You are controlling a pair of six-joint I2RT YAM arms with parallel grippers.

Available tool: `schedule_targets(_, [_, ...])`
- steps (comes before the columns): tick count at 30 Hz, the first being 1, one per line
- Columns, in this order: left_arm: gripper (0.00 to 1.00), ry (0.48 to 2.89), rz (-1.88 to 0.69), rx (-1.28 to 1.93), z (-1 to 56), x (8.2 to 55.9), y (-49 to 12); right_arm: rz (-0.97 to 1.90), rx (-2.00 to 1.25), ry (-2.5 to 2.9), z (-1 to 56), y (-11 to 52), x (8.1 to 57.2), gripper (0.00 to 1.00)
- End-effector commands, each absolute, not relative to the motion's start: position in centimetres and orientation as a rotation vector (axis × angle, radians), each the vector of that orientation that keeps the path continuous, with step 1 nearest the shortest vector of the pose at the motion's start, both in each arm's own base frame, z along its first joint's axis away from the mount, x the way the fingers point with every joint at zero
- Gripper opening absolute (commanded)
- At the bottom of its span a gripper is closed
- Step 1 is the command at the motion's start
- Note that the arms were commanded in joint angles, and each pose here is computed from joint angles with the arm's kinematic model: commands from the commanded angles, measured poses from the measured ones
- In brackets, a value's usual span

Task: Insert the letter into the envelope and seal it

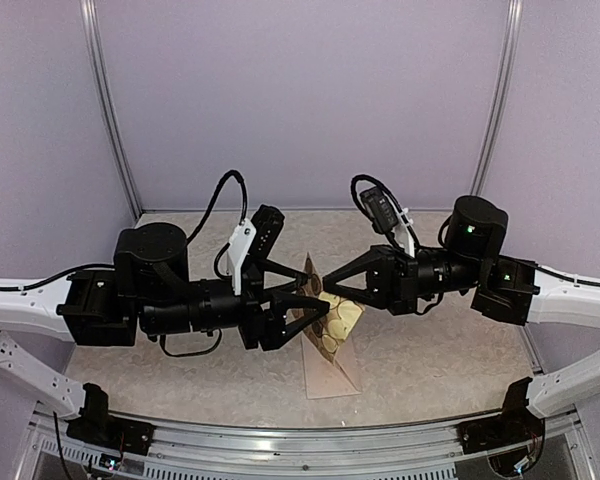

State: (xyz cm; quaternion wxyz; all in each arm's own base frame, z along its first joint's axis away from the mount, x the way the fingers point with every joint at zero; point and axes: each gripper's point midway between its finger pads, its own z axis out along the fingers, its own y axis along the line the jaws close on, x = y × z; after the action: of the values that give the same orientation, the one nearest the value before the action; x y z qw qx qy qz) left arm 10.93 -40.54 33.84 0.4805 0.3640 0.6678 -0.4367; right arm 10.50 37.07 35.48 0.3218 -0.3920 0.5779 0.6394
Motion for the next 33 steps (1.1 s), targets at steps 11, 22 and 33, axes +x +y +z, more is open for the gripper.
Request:
schedule_targets(11, [0.45, 1.580, -1.090, 0.923, 34.7, 10.5, -41.3, 1.737, -1.089, 1.470, 35.8, 37.0, 9.1, 0.00])
schedule_targets(22, [0.29, 1.569, -1.107, 0.933, 34.8, 10.4, -41.7, 1.745, -1.101, 1.484, 35.2, 37.4, 9.2, 0.00])
schedule_targets(33, [0.13, 1.564, -1.129, 0.958, 34.6, 10.0, -42.1, 1.734, -1.074, 1.501, 34.9, 37.4, 9.5, 0.00])
